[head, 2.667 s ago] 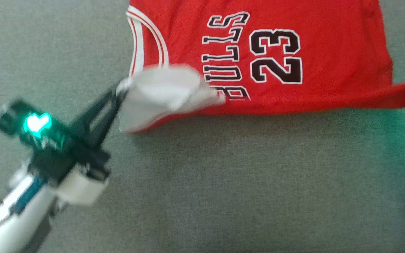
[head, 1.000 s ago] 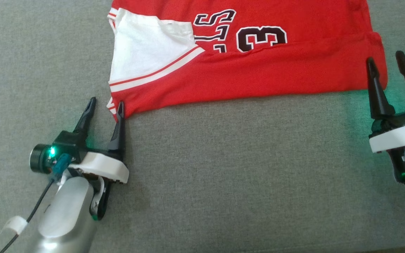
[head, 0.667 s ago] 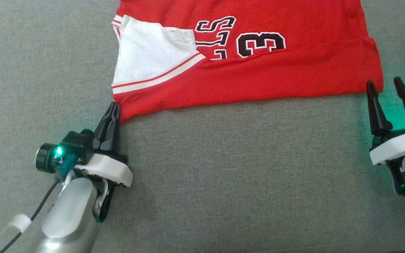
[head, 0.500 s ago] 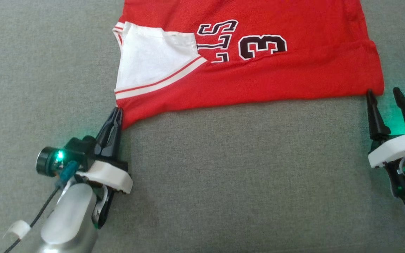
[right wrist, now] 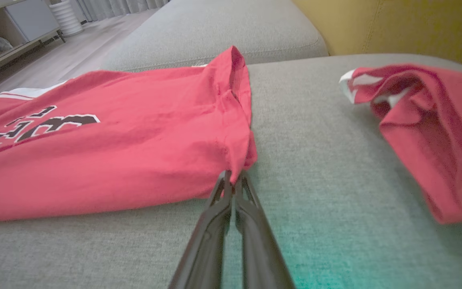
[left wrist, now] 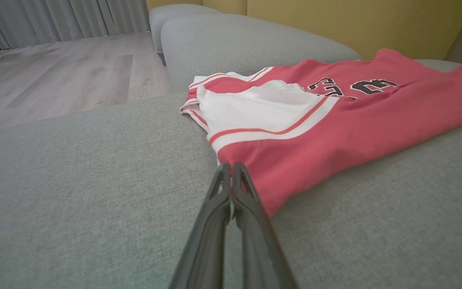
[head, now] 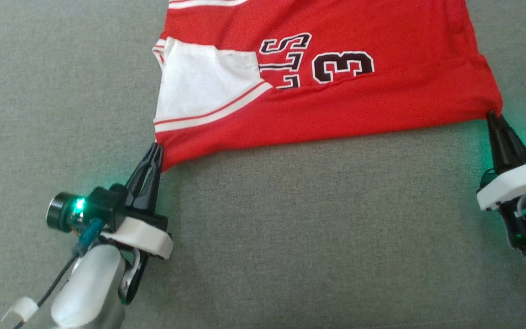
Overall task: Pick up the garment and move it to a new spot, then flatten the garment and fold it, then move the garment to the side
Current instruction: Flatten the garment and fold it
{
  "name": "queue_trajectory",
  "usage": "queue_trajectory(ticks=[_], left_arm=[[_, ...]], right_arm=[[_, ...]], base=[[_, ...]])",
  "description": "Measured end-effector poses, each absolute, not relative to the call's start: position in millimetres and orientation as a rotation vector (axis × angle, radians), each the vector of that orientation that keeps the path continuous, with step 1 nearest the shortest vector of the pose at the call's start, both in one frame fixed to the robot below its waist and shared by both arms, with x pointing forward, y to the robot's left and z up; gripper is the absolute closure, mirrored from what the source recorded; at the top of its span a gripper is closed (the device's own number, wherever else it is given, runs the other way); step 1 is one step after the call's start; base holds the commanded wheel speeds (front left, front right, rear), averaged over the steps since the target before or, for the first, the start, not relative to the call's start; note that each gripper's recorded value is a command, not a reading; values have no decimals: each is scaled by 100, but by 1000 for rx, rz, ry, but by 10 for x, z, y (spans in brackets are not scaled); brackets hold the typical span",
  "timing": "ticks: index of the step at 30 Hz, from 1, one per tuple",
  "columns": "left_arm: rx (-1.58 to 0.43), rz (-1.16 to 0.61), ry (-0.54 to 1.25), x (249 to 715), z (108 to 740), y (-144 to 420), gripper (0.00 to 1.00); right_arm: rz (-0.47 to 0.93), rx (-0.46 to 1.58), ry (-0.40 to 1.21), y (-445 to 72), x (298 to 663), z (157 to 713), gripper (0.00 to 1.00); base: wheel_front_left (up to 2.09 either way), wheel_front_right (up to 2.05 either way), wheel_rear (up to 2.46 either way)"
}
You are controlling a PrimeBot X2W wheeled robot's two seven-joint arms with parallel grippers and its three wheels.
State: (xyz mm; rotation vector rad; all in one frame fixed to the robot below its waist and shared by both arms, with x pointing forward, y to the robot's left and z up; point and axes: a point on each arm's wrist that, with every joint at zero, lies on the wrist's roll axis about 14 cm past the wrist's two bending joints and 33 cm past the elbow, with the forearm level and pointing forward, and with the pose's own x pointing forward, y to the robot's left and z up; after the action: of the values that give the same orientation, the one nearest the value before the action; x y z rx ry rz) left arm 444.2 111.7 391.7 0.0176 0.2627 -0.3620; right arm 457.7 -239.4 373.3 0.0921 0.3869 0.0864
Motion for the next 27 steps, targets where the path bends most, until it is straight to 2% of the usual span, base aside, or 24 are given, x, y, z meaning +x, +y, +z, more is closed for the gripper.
queue_trajectory(ticks=[4,10,21,26,27], left_arm=[[17,-366,257,4377,3948,1114,100],[8,-390,232,4189,4058,1071,100],[5,-406,291,3682,3975,1098,100],[-23,-429,355,3547,3896,1012,100],[-25,-430,361,3535,3884,1009,93]], right_arm=[[92,72,353,-2445,4574,3858,100],[91,46,377,-2560,4154,3839,100],[95,23,478,-2680,3453,3661,100],[76,20,495,-2753,3338,3652,100],[65,22,493,-2779,3348,3663,55]], base=[[0,0,0],[0,0,0],[0,0,0],[0,0,0],[0,0,0]])
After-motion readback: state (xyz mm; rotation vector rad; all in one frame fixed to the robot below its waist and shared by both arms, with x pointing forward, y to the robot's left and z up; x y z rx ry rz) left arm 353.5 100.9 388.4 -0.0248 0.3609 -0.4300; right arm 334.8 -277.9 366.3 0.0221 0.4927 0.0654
